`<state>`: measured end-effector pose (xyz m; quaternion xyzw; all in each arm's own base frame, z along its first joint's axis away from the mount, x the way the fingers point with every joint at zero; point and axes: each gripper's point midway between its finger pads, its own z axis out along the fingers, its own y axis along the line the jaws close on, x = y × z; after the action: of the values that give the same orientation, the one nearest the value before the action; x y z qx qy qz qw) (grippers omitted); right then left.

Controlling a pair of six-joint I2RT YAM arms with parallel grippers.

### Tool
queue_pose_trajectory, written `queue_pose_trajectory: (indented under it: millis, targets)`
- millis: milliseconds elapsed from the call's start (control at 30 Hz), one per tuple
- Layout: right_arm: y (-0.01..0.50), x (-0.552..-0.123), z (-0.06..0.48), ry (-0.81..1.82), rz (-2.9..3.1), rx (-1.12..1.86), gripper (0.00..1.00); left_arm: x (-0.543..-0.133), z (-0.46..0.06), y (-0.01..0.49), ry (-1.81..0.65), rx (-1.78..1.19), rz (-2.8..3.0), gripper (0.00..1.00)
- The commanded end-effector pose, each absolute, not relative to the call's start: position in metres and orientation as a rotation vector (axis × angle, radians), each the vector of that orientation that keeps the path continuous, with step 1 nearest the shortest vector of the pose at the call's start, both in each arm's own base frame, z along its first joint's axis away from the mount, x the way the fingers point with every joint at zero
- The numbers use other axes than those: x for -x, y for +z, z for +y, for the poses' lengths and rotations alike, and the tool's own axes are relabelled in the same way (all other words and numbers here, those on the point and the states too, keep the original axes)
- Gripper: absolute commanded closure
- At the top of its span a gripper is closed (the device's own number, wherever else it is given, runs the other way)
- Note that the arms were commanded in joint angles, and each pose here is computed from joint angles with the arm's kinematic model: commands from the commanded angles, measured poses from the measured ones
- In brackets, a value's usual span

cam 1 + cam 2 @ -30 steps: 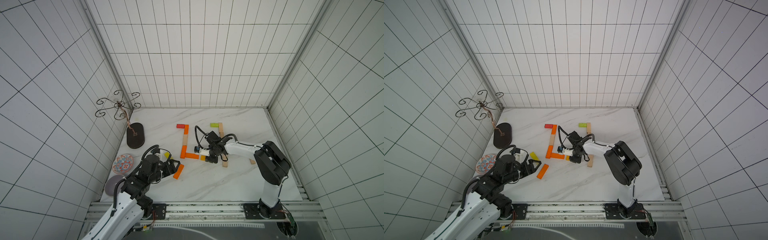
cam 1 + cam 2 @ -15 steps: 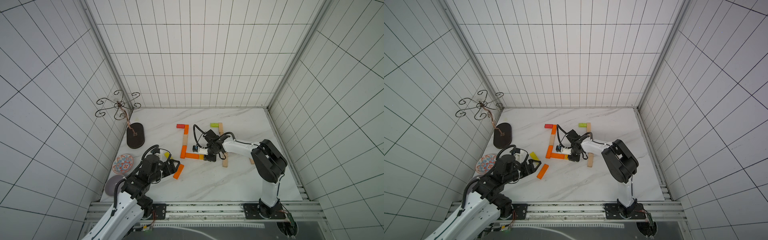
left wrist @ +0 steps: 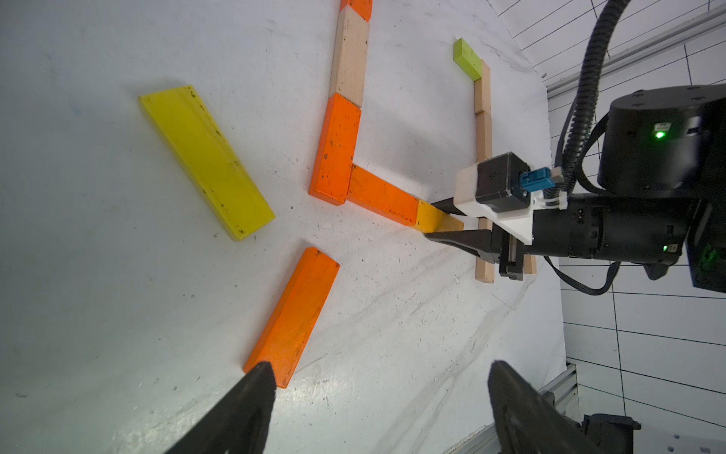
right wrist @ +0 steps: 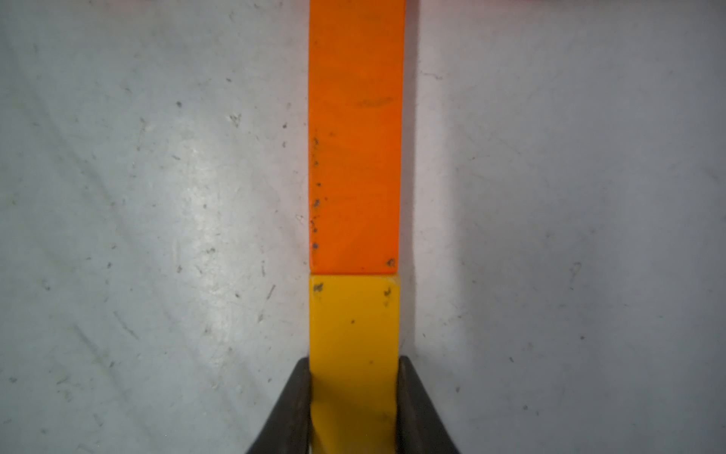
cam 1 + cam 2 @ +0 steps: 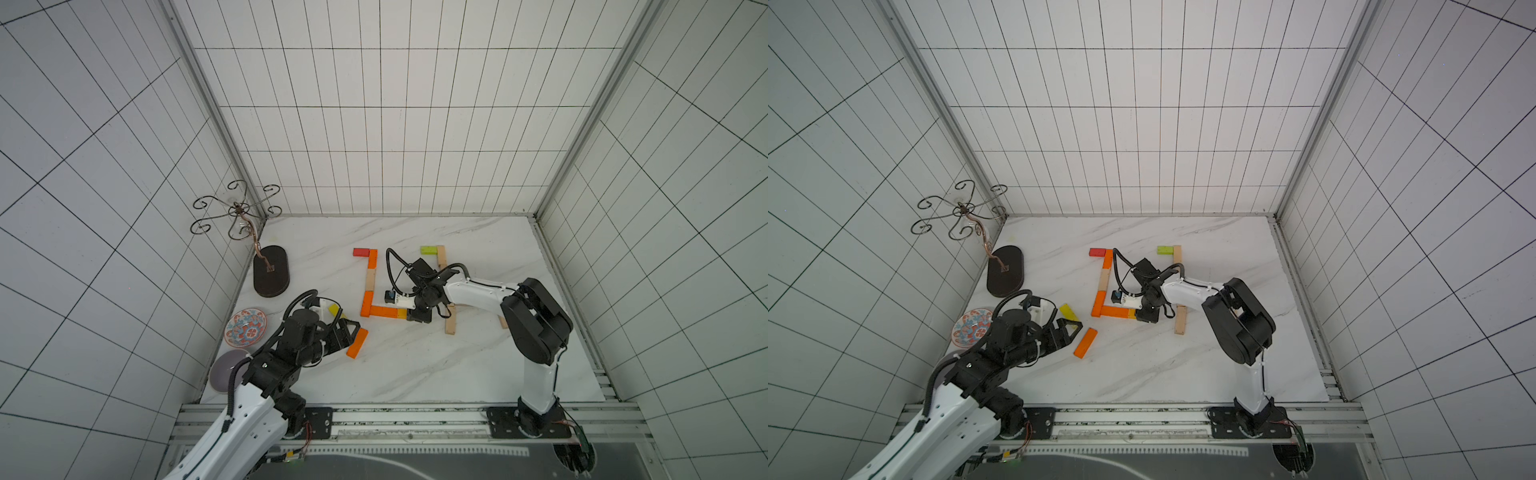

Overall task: Assemble a giraffe with building blocks
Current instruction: Assemble the building block at the center of the board.

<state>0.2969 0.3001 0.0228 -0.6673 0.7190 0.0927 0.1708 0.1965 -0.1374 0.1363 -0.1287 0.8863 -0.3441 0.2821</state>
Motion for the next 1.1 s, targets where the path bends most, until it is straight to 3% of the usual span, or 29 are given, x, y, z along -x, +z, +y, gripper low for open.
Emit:
queue_pose_trajectory:
  millis: [0, 200, 633, 1067]
  targets:
    - [0.016, -0.298, 0.3, 0.255, 2.056, 1.942, 0.72, -0.199, -0.135, 0.137, -0.912, 0.341, 2.353, 0.15]
    - [0.015, -0.299, 0.299, 0.242, 2.055, 1.944, 0.61, -0.199, -0.135, 0.136, -0.91, 0.342, 2.355, 0.15]
    - [0.023, -0.304, 0.301, 0.227, 2.042, 1.93, 0.49, -0.199, -0.134, 0.135, -0.905, 0.348, 2.356, 0.15]
    - [0.125, -0.312, 0.314, 0.238, 1.877, 1.706, 0.4, -0.204, -0.127, 0.129, -0.847, 0.381, 2.361, 0.13]
